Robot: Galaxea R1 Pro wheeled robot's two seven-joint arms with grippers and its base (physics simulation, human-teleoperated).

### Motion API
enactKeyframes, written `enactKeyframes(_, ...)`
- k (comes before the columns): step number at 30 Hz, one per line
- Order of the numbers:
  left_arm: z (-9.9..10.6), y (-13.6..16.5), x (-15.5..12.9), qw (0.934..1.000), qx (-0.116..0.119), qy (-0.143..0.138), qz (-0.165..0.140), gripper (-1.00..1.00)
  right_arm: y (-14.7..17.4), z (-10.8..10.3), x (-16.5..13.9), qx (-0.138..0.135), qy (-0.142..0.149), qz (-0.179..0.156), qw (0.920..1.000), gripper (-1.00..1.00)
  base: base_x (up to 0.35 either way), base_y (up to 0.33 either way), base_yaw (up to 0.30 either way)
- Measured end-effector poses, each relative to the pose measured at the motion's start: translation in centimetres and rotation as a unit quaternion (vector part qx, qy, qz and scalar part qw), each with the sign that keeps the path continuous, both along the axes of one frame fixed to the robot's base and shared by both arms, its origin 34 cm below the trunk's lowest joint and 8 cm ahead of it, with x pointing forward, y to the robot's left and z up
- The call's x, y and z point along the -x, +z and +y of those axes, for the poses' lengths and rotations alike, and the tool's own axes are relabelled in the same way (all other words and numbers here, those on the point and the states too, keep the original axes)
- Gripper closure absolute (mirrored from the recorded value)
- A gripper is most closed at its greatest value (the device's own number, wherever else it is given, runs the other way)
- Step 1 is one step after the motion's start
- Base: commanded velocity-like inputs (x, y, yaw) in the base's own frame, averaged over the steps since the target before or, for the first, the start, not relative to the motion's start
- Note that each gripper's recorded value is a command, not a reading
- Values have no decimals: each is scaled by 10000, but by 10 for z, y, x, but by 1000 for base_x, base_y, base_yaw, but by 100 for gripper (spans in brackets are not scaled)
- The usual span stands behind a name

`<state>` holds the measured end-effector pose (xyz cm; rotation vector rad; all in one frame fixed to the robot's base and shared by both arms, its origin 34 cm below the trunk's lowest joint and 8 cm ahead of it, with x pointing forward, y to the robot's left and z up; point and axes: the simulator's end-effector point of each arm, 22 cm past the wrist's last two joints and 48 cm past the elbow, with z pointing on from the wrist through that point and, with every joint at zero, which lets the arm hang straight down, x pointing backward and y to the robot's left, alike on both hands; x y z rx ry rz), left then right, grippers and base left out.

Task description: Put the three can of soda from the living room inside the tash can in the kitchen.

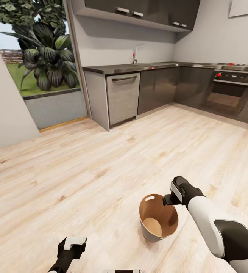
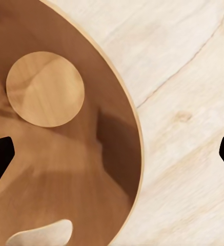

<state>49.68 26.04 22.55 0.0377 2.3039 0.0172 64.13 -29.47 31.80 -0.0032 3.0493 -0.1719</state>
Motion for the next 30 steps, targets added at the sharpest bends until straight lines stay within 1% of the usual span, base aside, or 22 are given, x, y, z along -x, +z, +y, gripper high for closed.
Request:
enactKeyframes(3, 0, -5, 4, 10000, 1, -1, 62, -100, -7, 0, 2, 0, 1, 63, 10000, -100, 0, 0, 0)
enactKeyframes(14, 0, -5, 3, 10000, 3, 4, 56, -100, -7, -1, 2, 5, 0, 57, 10000, -100, 0, 0, 0)
enactKeyframes(20, 0, -16, 10, 9998, 4, 5, 180, -100, -22, -2, 7, 13, -6, 176, 9998, -100, 0, 0, 0)
enactKeyframes(30, 0, -16, 10, 9998, 4, 5, 178, -100, -21, -5, 6, 27, -19, 161, 9999, -100, 0, 0, 0)
